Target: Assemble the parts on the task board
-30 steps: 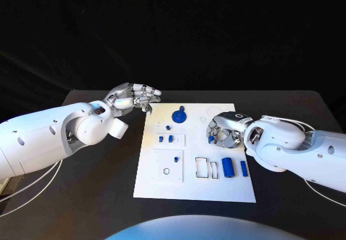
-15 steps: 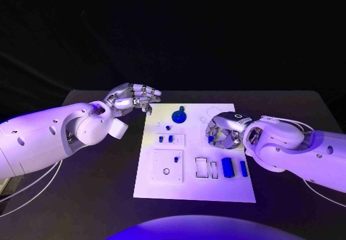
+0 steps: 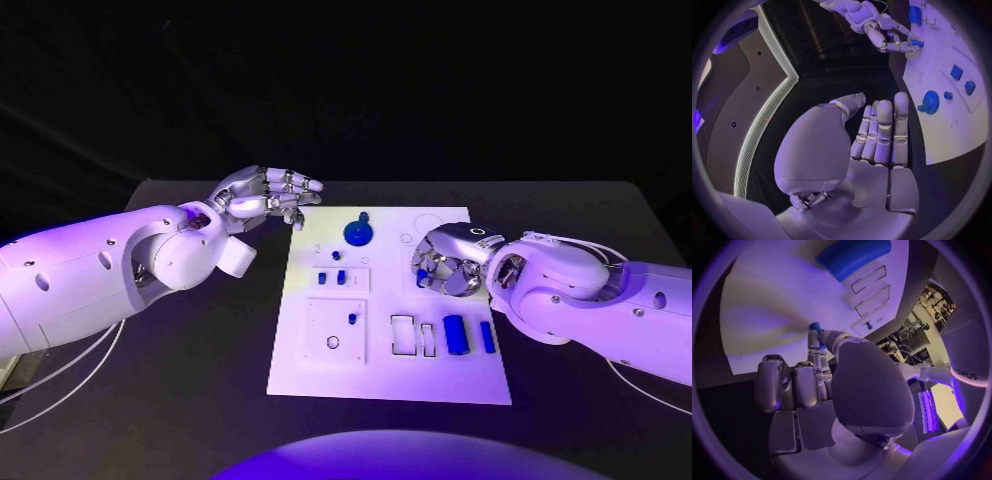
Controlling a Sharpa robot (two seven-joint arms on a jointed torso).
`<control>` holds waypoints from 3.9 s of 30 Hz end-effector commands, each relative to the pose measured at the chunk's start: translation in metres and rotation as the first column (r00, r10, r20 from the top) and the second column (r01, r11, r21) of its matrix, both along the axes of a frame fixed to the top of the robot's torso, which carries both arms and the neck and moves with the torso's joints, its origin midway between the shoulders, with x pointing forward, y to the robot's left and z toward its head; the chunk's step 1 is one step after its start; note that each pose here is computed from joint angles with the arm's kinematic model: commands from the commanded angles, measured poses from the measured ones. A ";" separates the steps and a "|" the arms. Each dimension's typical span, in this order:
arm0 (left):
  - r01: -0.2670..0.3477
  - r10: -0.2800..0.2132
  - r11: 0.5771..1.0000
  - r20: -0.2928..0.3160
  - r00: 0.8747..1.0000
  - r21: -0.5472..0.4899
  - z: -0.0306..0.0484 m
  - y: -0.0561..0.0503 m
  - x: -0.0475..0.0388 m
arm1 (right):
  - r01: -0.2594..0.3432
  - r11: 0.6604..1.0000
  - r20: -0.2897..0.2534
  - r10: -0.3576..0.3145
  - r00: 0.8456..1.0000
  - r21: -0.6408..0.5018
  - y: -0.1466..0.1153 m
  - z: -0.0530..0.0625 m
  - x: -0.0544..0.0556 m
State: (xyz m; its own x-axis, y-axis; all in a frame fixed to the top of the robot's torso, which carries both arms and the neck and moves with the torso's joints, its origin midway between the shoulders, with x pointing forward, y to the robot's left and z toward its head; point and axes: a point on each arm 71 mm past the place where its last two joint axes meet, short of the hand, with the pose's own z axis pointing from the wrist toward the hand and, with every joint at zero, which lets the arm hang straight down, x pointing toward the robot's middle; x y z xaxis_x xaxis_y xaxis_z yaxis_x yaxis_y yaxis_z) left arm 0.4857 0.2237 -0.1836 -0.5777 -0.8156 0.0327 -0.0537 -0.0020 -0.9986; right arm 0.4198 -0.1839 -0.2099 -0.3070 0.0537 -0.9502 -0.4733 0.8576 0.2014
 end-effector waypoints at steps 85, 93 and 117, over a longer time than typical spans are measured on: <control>0.047 -0.047 0.999 -0.013 0.999 -0.007 -0.0035 -0.013 0.0027 | -0.330 0.921 -0.031 0.343 0.939 0.207 0.120 -0.035 -0.064; 0.047 -0.047 0.999 -0.014 0.999 -0.007 -0.0035 -0.012 0.0025 | -0.330 0.922 -0.042 0.344 0.938 0.202 0.121 -0.038 -0.064; 0.045 -0.045 0.999 -0.014 0.999 -0.005 -0.0035 -0.012 0.0024 | -0.324 0.926 -0.042 0.338 0.940 0.193 0.121 -0.043 -0.065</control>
